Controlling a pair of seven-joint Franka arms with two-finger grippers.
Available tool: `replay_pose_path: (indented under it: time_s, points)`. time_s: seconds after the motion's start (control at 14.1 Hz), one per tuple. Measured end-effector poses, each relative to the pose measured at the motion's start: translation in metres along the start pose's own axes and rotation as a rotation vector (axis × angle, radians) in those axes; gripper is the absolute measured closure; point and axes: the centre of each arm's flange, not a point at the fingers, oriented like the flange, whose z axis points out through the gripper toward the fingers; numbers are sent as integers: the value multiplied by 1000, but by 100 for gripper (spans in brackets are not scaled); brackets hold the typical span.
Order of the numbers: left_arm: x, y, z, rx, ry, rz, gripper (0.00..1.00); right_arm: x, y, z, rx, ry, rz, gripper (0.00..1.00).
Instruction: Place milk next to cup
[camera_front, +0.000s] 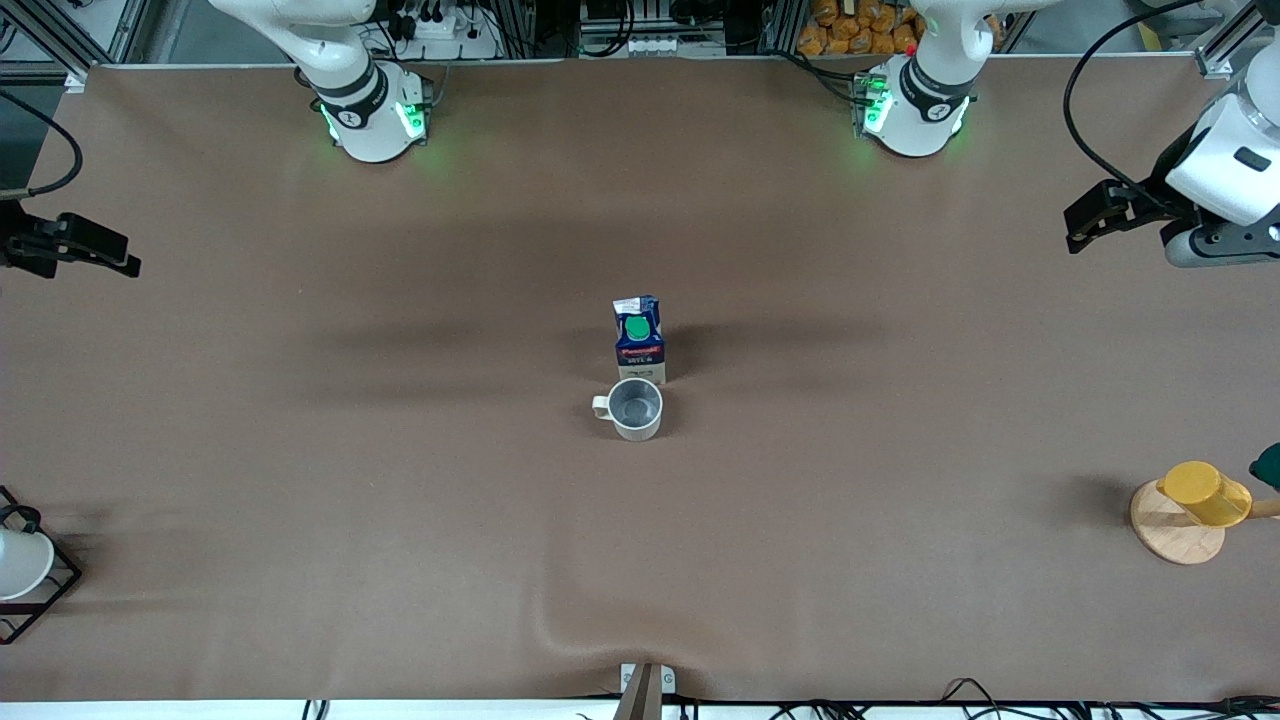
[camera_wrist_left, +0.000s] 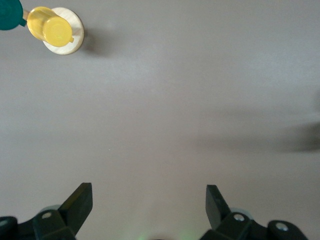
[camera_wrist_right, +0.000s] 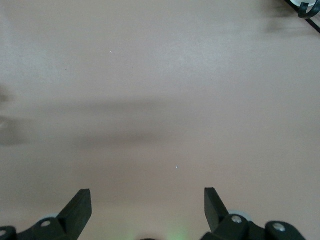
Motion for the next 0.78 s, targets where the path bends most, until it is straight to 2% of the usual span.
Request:
replay_pose_path:
  time_s: [0.36,0.78]
  points:
    - [1,-2,-1,-7,9,-5,0,0,0,0,0,0,0,0]
    - [1,4,-1,-66,3,-5,0,0,1,0,0,-1,1,0]
